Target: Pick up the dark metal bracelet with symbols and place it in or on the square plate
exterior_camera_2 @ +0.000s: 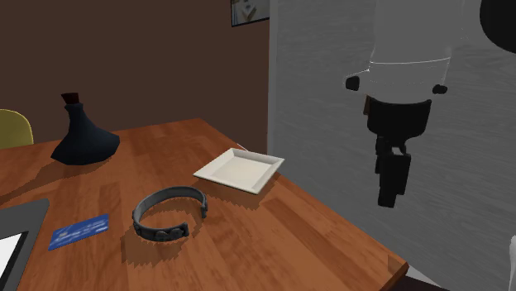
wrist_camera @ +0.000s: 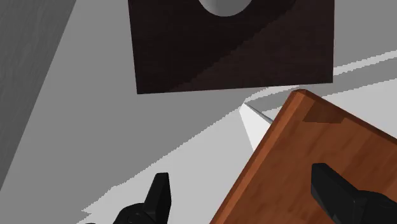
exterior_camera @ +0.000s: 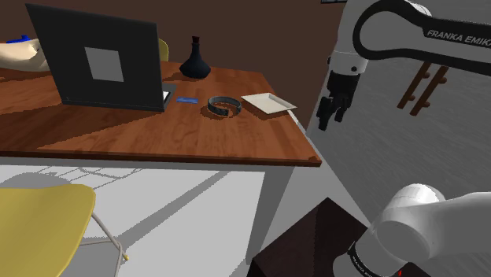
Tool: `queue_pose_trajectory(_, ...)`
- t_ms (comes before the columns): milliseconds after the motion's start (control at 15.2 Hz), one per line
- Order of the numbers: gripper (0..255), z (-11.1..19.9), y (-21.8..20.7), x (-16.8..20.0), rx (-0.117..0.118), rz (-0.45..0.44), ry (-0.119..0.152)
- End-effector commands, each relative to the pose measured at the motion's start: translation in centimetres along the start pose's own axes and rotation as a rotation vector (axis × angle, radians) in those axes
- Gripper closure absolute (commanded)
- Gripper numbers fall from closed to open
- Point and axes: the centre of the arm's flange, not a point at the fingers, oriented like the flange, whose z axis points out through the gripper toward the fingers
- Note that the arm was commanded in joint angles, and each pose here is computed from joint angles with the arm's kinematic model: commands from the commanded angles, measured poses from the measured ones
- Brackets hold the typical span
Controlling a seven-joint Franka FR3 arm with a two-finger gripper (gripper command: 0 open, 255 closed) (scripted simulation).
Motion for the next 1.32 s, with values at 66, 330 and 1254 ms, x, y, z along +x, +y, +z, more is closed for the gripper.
queue_pose_trajectory(66, 0, 0.0, -0.2, 1.3, 0.002, -0.004, 0.001)
queue_pose_trajectory(330, 0, 0.0, -0.9, 6.5, 0.011, -0.02, 0.004)
queue_pose_trajectory(1254, 0, -0.3, -4.2, 24.4, 0.043, -0.076, 0.014)
